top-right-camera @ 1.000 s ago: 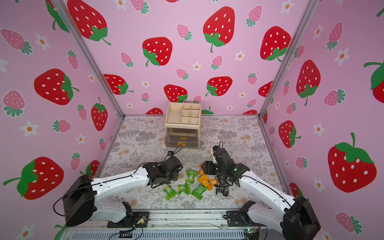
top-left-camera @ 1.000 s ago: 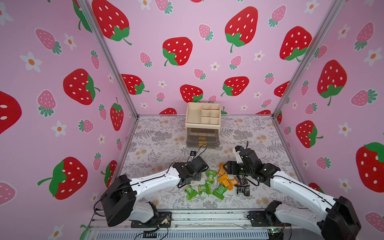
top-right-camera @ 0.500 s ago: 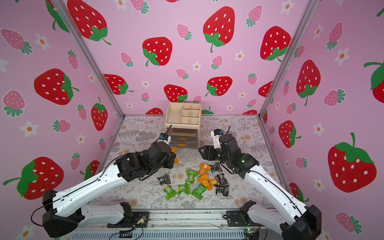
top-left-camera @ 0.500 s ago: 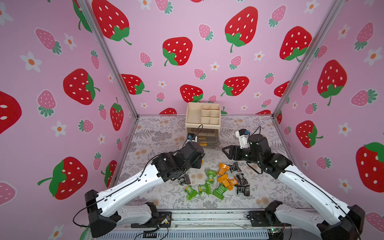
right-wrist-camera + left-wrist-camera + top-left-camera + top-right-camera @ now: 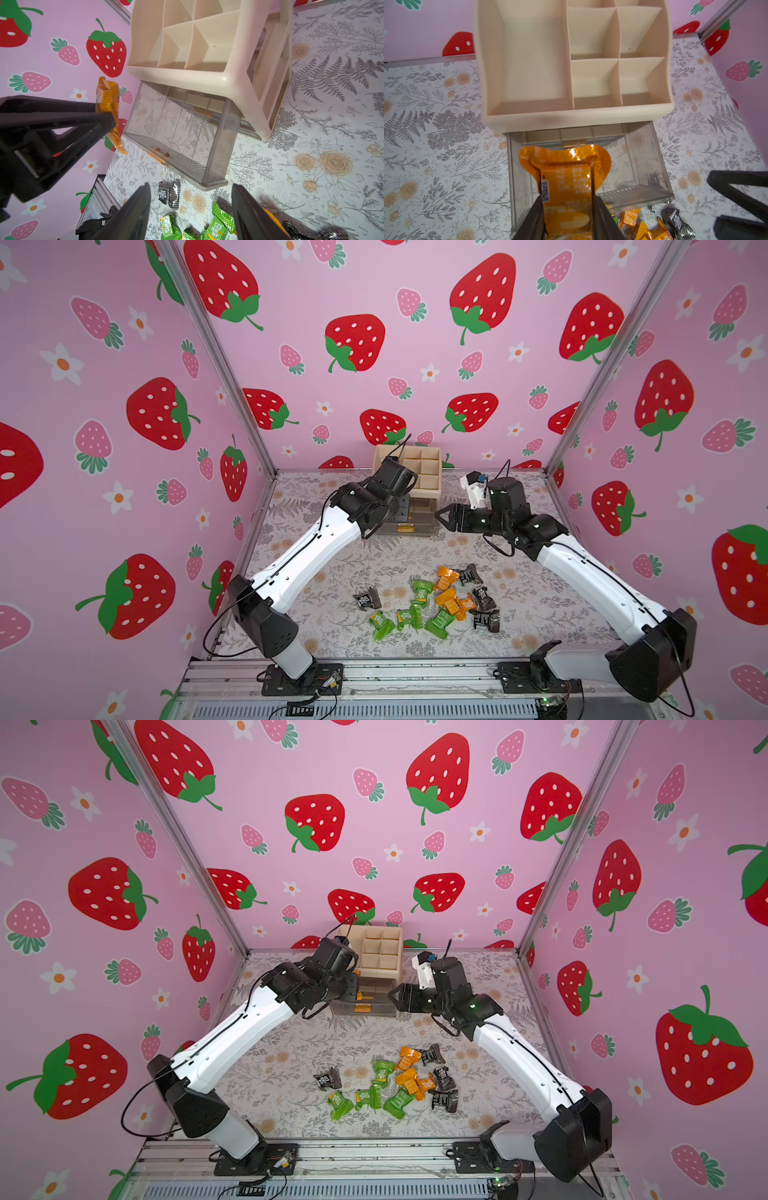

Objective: Place the cookies into the drawer by color
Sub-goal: Pick up the cookie at the center of the board, then place the cookie in the drawer.

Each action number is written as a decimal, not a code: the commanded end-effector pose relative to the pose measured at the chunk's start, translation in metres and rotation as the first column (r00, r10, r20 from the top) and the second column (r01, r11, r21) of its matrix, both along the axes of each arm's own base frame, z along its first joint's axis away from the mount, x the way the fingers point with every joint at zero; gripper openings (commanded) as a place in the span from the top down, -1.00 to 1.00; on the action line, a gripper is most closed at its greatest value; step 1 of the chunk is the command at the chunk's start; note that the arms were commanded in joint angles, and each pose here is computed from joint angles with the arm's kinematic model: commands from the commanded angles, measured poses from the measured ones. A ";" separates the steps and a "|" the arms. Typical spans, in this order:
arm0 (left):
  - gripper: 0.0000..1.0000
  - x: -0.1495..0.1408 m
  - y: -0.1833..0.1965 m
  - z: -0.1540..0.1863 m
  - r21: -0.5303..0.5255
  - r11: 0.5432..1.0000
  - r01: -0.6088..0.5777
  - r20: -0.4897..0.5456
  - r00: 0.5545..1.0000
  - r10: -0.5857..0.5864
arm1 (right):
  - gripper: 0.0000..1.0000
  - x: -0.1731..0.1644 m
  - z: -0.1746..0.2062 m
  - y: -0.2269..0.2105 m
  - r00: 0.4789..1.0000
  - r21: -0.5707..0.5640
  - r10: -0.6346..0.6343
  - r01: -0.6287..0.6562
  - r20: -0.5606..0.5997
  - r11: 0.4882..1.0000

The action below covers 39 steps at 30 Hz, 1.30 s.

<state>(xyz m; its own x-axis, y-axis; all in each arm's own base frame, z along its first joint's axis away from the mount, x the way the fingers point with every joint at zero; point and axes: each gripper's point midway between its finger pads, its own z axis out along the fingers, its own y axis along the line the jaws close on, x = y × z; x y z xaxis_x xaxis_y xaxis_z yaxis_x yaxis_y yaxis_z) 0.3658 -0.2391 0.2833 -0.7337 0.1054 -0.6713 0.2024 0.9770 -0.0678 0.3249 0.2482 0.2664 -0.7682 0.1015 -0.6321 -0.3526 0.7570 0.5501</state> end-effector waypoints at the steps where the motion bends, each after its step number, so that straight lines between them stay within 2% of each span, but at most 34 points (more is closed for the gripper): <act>1: 0.34 0.006 0.004 0.002 0.018 1.000 0.019 -0.025 1.000 -0.019 | -0.33 0.005 0.007 0.001 1.000 -0.001 0.023 -0.023 0.013 1.000; 8: 0.38 0.020 0.010 -0.037 0.019 1.000 -0.007 -0.123 0.992 0.009 | -0.33 0.011 0.004 0.006 0.999 -0.003 0.035 -0.035 0.014 0.999; 23: 0.34 0.040 0.004 -0.094 0.076 0.997 -0.005 -0.247 0.969 0.024 | -0.33 0.012 -0.005 0.001 1.000 -0.039 0.027 -0.026 0.008 0.999; 27: 0.32 0.040 0.005 -0.095 0.091 0.996 -0.013 -0.241 0.970 0.035 | -0.33 0.011 -0.005 -0.001 1.000 -0.041 0.026 -0.026 0.006 0.999; 31: 0.30 0.038 0.004 -0.081 0.087 0.996 -0.022 -0.218 0.975 0.041 | -0.33 0.010 -0.003 -0.002 1.000 -0.038 0.022 -0.021 0.008 0.999; 34: 0.21 0.034 0.012 -0.073 0.117 0.992 -0.054 -0.208 0.975 0.077 | -0.33 0.009 -0.002 -0.003 1.000 -0.041 0.018 -0.018 0.004 0.999; 36: 0.14 0.033 0.008 -0.072 0.103 0.994 -0.030 -0.215 0.975 0.051 | -0.34 0.007 -0.002 -0.004 1.000 -0.042 0.019 -0.019 0.003 0.999; 39: 0.03 0.032 0.012 -0.070 0.138 0.990 -0.036 -0.224 0.972 0.066 | -0.35 0.005 0.002 -0.005 1.000 -0.034 0.019 -0.019 0.005 0.999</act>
